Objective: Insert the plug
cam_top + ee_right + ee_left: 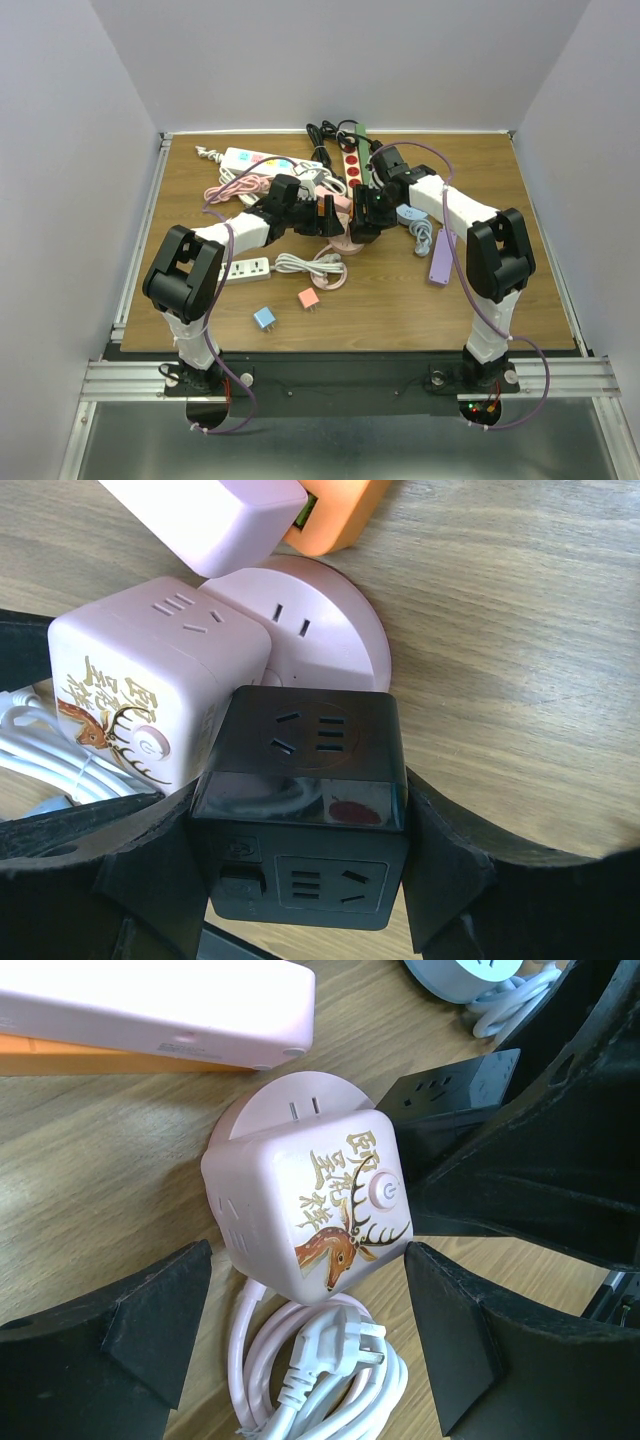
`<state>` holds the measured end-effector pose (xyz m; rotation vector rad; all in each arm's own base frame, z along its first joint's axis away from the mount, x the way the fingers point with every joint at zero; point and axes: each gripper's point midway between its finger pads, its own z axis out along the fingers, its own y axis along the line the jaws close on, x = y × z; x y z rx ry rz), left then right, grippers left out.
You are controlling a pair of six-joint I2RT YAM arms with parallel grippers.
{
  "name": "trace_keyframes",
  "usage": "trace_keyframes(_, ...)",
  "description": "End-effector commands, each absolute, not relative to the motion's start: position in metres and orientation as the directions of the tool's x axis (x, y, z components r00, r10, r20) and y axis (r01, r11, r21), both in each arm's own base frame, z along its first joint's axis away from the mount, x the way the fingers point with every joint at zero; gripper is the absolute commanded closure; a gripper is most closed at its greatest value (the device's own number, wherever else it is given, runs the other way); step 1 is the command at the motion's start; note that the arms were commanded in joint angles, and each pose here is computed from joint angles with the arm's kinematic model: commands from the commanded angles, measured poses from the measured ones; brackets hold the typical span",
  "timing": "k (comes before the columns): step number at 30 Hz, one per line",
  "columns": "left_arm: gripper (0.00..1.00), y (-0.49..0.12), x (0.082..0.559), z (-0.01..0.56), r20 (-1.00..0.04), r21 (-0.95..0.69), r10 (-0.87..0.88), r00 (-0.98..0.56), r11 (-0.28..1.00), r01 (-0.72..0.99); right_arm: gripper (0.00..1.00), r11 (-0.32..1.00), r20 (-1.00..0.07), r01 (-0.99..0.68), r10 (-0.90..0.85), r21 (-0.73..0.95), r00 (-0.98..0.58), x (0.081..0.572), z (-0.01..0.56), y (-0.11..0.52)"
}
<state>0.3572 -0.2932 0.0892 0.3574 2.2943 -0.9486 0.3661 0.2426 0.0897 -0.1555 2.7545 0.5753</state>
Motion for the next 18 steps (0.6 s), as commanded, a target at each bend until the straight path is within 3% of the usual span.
trace_keyframes(1, 0.12, -0.3, 0.364, 0.1, -0.669, -0.521, 0.027, -0.743, 0.695, 0.495, 1.0, 0.913, -0.354, -0.176, -0.037, 0.368, -0.934, 0.37, 0.1, 0.248)
trace_keyframes(18, 0.12, -0.301, 0.363, 0.102, -0.673, -0.519, 0.029, -0.739, 0.693, 0.501, 1.0, 0.94, -0.34, -0.116, -0.001, 0.32, -0.94, 0.363, 0.1, 0.234)
